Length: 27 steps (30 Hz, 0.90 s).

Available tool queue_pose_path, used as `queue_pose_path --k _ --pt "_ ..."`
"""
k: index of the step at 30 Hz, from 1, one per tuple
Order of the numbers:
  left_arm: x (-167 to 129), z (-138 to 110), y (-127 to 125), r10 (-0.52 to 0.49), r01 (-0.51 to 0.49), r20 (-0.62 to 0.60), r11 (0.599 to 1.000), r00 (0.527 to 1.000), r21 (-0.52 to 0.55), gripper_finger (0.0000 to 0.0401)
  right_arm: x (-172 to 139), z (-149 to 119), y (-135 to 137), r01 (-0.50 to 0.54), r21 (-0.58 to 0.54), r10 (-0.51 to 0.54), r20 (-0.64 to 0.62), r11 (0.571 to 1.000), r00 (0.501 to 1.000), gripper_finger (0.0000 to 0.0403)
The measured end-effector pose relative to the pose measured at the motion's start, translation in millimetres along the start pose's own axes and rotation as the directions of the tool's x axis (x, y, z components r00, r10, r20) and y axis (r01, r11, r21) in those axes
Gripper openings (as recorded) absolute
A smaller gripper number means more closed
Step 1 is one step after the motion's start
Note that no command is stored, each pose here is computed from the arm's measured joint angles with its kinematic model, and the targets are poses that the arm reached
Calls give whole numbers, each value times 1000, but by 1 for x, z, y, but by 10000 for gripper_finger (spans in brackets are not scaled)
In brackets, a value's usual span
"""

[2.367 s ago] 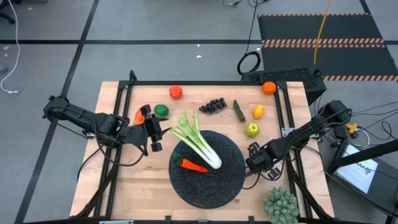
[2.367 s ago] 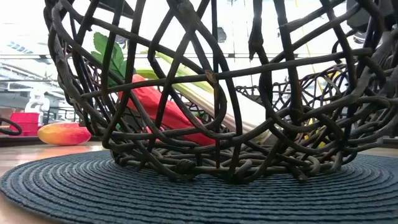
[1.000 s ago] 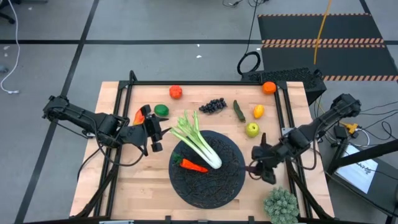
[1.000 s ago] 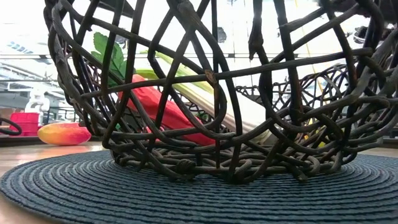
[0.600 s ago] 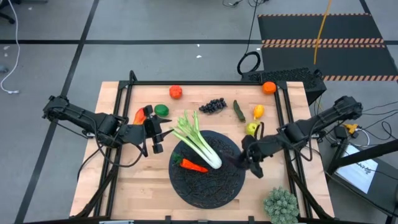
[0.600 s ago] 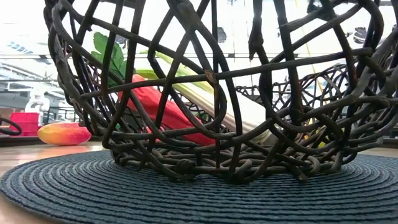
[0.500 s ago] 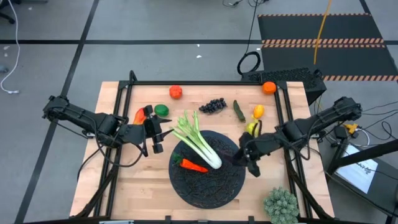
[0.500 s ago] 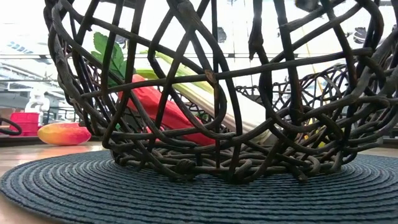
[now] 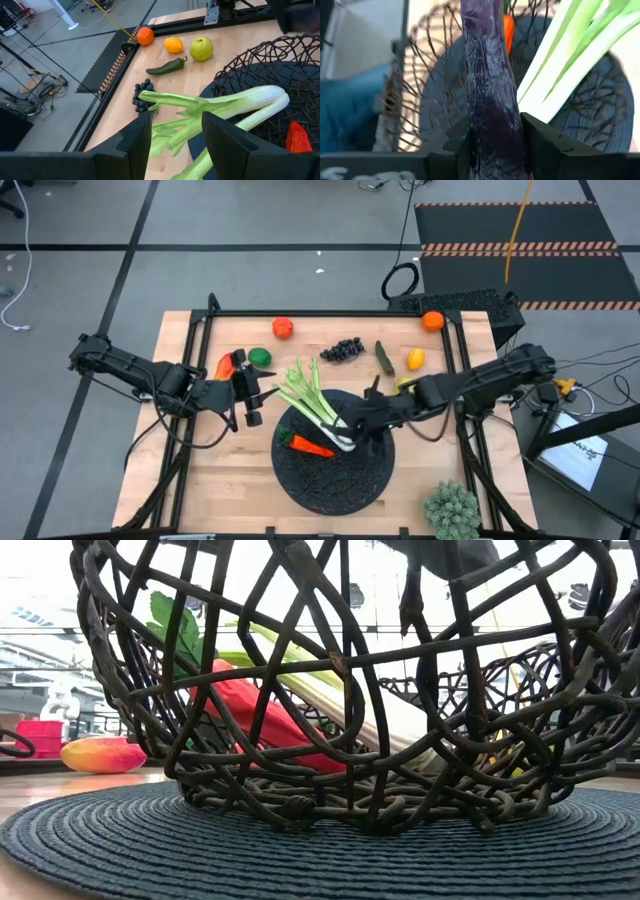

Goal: Build produce basket
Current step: Put the violet eggplant into the black mesh basket, then put the red mango into the black mesh basket

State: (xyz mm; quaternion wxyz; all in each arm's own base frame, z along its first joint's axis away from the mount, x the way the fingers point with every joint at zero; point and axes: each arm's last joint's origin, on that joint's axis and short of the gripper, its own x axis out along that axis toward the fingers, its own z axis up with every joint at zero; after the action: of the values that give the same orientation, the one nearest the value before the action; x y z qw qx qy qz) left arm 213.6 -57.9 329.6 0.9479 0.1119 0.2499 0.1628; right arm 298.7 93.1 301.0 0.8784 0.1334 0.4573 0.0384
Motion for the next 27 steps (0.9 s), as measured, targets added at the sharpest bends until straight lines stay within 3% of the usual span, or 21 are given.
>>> queue_pose_path --k 7,13,27 --pt "0 0 0 0 0 -4 1000 1000 6 177 37 -12 1 9 -69 -21 -180 998 983 139" --pt "0 0 0 -1 1 -3 1000 1000 6 177 60 -19 4 -52 -137 13 -269 989 963 153" --pt "0 0 0 -1 1 -3 1000 1000 6 177 66 -20 4 -70 -200 10 -284 977 959 210"
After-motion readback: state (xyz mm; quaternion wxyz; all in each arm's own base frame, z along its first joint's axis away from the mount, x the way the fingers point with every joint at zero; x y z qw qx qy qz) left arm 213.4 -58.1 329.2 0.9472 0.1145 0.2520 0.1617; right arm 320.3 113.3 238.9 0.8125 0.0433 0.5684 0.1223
